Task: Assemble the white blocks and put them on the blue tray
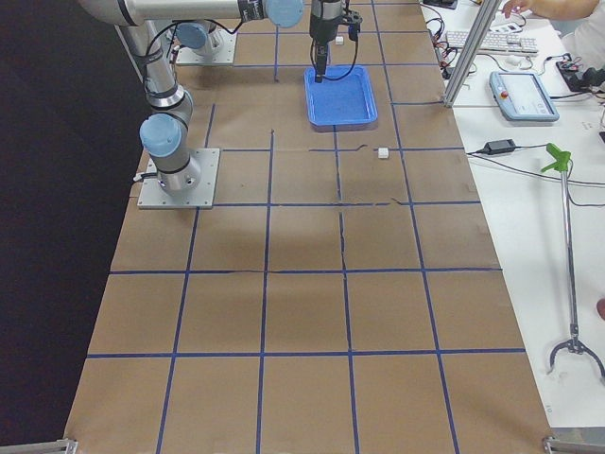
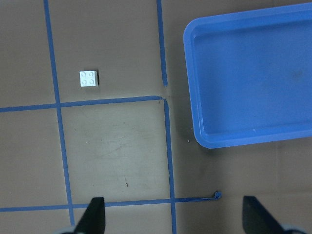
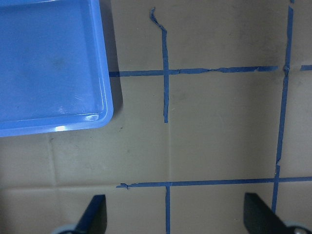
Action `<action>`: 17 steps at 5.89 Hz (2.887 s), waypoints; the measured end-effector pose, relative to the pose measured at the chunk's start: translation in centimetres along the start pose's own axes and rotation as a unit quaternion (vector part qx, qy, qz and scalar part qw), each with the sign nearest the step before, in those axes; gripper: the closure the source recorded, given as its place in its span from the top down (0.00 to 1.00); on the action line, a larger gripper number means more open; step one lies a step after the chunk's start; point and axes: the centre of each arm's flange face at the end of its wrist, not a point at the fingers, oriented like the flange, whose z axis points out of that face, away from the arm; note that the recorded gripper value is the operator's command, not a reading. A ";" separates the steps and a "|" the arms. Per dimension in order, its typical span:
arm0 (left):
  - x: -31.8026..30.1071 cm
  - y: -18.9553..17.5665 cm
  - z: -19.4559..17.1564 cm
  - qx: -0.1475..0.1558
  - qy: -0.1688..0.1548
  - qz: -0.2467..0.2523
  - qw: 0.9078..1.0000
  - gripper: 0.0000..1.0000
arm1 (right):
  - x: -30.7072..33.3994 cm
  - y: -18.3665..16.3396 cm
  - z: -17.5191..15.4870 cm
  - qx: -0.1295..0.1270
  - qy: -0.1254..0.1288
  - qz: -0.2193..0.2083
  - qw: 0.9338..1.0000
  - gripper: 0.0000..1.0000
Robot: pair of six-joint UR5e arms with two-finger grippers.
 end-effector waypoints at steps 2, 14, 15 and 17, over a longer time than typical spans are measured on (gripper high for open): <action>-0.6 0.2 0.5 -0.005 -0.003 -0.002 1.000 1.00 | 0.1 -0.6 -0.2 0.019 0.002 -0.089 0.996 1.00; -15.8 -11.8 32.3 -0.061 0.004 0.009 0.998 1.00 | 12.5 -20.9 9.7 0.156 -0.077 -0.736 0.654 0.99; -15.8 -12.1 34.5 -0.067 0.007 0.007 0.998 0.80 | 14.5 -22.3 14.0 0.193 -0.135 -0.708 0.665 0.99; -15.8 -12.0 35.9 -0.072 0.010 0.010 0.997 0.12 | 16.5 -23.0 22.7 0.256 -0.228 -0.674 0.654 0.99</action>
